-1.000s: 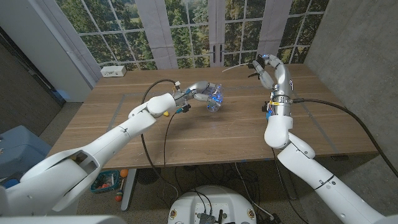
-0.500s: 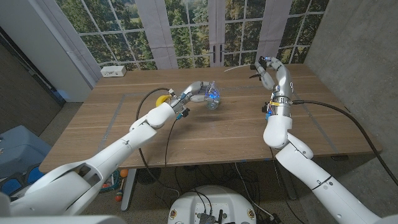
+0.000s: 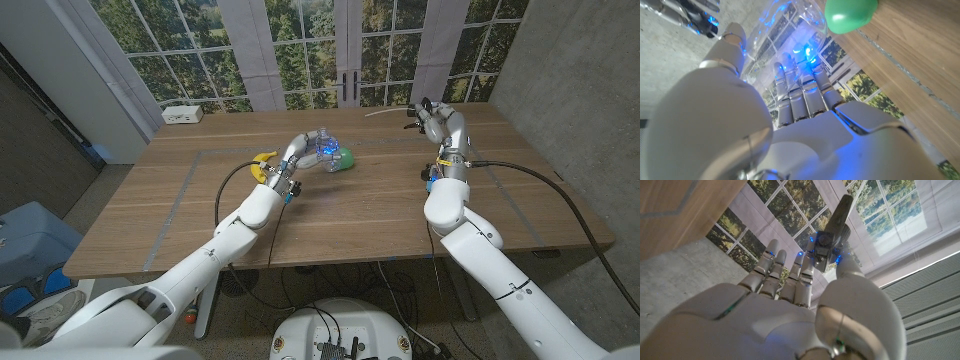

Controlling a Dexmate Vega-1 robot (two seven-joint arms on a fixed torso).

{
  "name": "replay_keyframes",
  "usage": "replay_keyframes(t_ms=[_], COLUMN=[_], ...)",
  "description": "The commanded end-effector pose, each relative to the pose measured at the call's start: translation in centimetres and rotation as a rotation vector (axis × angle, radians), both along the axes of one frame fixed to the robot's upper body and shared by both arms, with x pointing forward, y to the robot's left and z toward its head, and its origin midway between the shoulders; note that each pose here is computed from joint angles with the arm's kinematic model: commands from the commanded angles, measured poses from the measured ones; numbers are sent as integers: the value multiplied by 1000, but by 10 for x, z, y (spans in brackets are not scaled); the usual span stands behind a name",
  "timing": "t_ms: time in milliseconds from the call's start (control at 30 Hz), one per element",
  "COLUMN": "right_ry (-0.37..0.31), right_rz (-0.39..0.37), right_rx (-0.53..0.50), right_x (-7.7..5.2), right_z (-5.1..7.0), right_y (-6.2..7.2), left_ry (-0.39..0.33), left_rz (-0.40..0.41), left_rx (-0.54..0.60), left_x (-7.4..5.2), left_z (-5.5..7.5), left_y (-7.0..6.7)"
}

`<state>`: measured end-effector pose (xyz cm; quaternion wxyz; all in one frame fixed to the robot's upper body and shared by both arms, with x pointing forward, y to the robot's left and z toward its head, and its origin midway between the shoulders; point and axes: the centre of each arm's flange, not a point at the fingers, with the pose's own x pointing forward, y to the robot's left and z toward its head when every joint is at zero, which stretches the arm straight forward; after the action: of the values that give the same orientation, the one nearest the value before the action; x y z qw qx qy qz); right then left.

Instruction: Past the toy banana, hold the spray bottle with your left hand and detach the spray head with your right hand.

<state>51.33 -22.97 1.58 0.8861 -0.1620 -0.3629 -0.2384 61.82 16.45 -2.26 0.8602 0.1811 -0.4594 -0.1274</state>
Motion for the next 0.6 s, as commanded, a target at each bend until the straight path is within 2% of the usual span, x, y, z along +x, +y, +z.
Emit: replay_keyframes(t_ms=[33,400,433,600], right_ry=[170,282,313,384], right_rz=[84,139,147,160], right_rx=[147,238,254,286], right_x=[17,30,32,39], right_z=[-2,-3,-2,-4], right_y=[-9,-18,-19,-23], left_ry=[-34,-28,-20,0], left_rz=[135,219,227,247], left_rx=[-172,-267,-274,-296], left_x=[-5,-6,-5,-5], left_z=[-22,-29,-30,-33], left_y=[18,30,31,35])
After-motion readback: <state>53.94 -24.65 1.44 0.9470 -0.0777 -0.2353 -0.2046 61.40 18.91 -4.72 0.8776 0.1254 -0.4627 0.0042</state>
